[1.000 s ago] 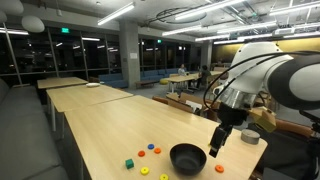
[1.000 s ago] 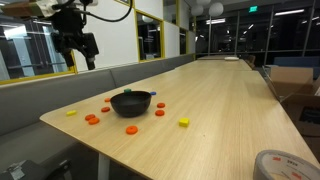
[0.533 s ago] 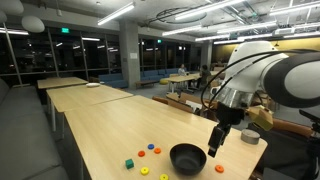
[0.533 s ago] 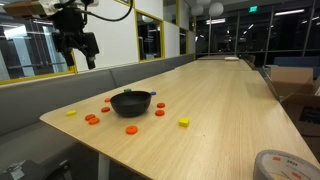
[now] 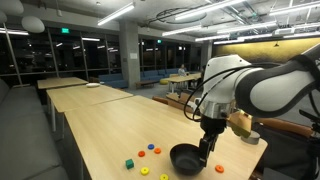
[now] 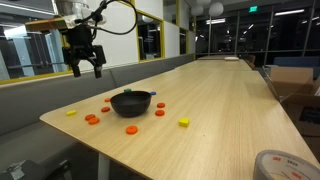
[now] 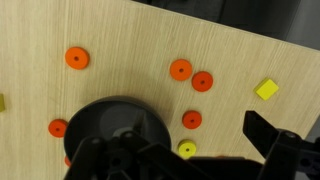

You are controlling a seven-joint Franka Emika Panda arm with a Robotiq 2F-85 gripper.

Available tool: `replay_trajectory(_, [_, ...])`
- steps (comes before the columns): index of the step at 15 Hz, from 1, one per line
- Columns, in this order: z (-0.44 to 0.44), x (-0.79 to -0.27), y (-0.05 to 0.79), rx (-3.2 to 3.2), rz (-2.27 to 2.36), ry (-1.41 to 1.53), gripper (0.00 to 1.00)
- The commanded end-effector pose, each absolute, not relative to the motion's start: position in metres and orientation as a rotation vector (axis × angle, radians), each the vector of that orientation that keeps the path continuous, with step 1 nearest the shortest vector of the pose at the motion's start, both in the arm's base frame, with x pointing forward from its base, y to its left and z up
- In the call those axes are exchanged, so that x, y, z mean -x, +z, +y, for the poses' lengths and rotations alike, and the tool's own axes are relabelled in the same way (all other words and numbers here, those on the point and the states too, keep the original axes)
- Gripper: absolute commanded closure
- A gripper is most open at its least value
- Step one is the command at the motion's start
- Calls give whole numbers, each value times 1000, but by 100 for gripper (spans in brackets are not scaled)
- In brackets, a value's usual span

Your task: Put some of the discs on the table in the bowl

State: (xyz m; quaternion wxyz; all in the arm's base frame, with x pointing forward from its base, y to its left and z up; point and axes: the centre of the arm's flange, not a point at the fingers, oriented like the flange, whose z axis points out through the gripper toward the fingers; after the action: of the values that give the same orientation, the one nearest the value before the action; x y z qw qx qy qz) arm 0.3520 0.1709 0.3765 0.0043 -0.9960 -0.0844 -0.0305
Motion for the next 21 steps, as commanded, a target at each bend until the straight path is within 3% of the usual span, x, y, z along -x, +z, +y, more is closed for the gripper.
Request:
replay_trajectory(1, [206,-385,369,3120,-326,-46,0])
replay_trajectory(11, [284,-402,333,3092,-540,-27,0])
replay_trajectory(21, [283,-419,276,3061,-449,-5,0])
